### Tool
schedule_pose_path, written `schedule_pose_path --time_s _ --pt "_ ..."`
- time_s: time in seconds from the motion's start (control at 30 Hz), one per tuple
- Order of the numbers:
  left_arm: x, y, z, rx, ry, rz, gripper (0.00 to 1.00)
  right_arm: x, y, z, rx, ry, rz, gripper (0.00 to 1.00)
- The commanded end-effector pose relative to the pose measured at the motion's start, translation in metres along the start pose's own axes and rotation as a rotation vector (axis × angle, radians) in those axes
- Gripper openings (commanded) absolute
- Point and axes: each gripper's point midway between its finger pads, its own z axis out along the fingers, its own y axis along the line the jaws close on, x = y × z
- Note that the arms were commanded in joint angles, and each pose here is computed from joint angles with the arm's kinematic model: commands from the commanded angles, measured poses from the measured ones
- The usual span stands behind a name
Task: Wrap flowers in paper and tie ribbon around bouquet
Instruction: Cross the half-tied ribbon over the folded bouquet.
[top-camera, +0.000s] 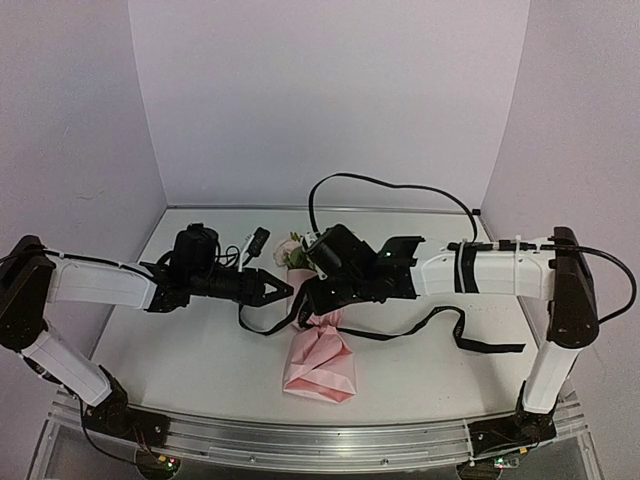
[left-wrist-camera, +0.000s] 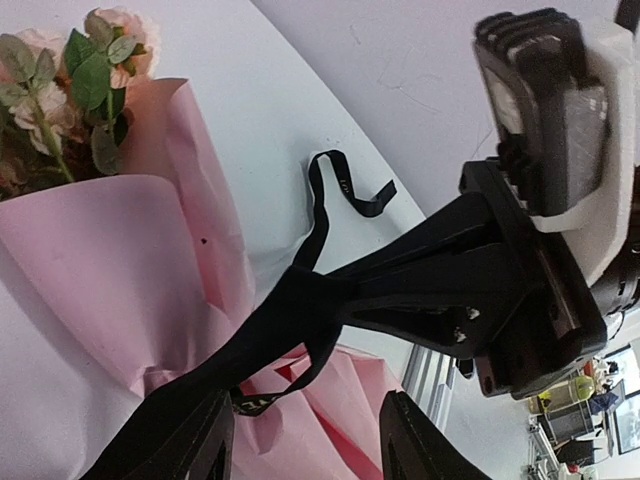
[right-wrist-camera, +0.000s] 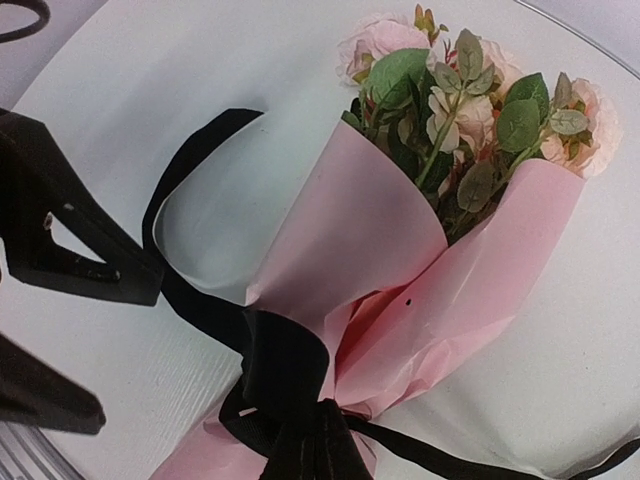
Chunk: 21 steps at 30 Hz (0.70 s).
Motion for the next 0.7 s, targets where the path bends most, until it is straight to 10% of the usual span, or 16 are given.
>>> schedule_pose_path --time_s 0.0,0.67 --pt "-0.013 -0.016 0.014 0.030 -0.064 0.120 0.50 -0.019 -0.010 -0.015 0.013 -0.075 0.087 0.00" --pt "-0.006 -0.003 0.026 -0.138 -0.050 0.245 0.62 -0.014 0.000 -0.022 -0.099 -0.109 0.176 0.00"
